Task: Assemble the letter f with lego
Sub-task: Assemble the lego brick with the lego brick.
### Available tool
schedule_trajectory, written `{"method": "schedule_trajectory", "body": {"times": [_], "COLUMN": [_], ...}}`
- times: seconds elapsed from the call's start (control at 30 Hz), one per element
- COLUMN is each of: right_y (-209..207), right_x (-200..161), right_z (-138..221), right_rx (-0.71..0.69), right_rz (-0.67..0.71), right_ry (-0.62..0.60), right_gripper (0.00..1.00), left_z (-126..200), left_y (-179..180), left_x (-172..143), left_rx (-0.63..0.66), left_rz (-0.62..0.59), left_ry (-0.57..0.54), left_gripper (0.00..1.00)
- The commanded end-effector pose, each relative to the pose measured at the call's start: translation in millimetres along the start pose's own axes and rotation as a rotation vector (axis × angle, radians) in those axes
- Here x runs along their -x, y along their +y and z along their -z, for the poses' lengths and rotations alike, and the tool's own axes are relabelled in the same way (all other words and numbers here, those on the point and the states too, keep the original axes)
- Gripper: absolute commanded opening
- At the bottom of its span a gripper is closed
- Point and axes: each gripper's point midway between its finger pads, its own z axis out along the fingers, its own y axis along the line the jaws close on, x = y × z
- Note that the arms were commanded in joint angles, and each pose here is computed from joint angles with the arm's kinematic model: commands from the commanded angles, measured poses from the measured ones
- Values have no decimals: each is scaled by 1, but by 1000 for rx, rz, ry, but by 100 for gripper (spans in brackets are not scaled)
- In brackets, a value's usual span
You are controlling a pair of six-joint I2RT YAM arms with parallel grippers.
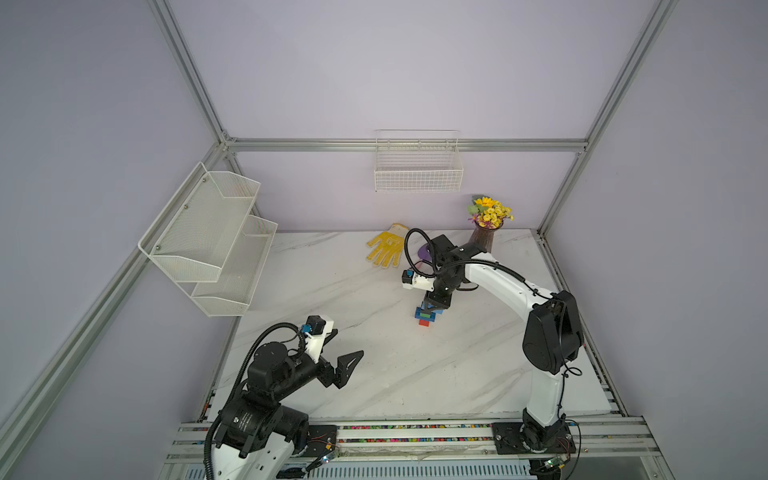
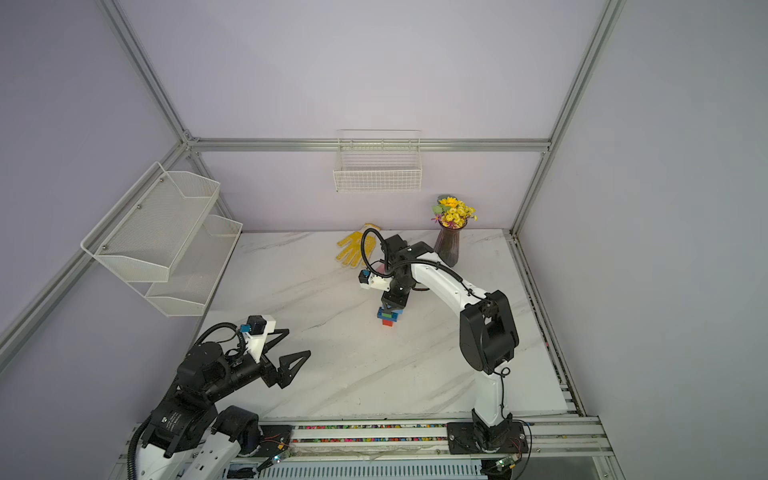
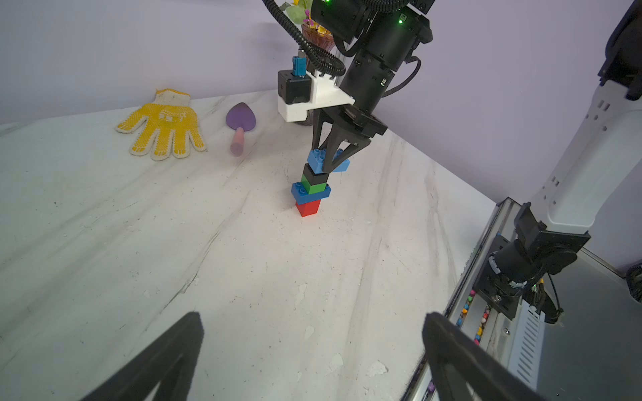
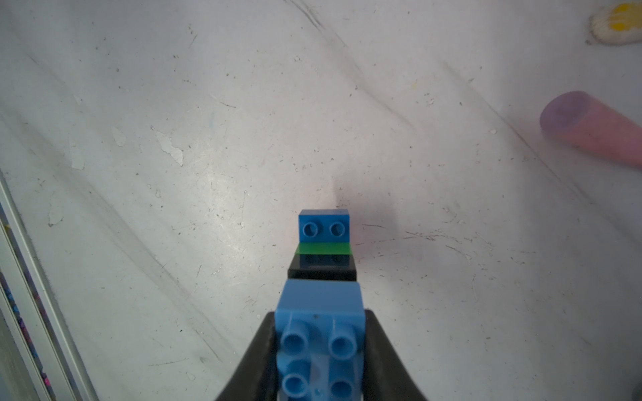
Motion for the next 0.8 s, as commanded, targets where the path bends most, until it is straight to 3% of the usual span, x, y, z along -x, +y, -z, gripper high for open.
{"method": "schedule_trajectory", "body": {"times": [0.0,0.77], "right_y": [3,19], "right_x": [-1,-17], "right_z": [1,-21], "right_rx": [24,40], "right_rz": [18,43], "right_ry": [16,171], "right_gripper": [7,4], "left_z": [0,0], "left_y": [-1,-1], "left_x": [4,4], "left_rx": [-5,-2], "left_rz": [-8,-7], "left_ry": [-14,-15], "left_gripper": [100,100]}}
